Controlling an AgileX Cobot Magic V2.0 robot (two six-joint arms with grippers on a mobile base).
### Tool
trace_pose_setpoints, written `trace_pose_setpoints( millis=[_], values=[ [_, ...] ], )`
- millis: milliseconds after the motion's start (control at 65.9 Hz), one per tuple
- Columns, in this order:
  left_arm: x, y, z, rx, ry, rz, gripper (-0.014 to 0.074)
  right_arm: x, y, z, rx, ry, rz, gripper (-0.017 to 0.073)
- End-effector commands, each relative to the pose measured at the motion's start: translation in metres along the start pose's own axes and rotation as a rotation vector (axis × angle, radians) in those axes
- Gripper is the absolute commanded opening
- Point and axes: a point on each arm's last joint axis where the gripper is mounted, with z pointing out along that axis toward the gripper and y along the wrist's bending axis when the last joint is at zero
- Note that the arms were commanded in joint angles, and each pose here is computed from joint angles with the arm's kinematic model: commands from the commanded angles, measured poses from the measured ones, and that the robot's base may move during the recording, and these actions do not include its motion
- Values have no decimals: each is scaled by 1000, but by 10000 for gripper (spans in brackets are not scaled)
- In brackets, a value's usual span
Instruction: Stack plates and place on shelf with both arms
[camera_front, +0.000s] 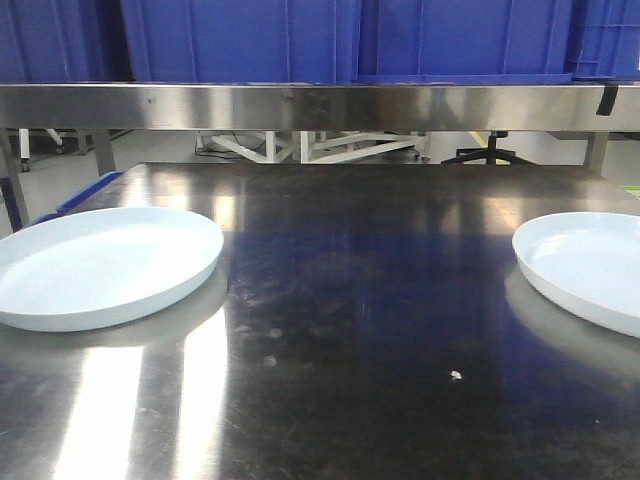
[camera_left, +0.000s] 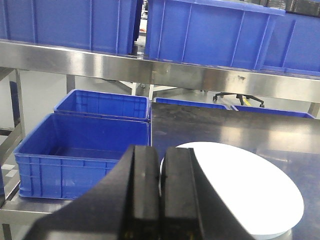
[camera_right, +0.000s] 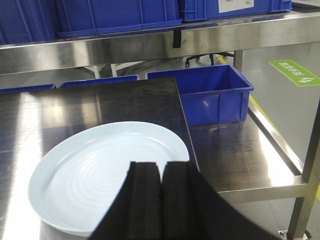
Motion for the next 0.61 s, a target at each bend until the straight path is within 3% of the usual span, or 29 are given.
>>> trace_pose_setpoints(
  millis=[0, 592],
  values=[
    [-9, -1, -2, 20, -109, -11, 83, -9, 1, -2, -7, -108, -16, 55],
    [-9, -1, -2, 20, -109, -11, 83, -9, 1, -2, -7, -108, -16, 55]
  ],
)
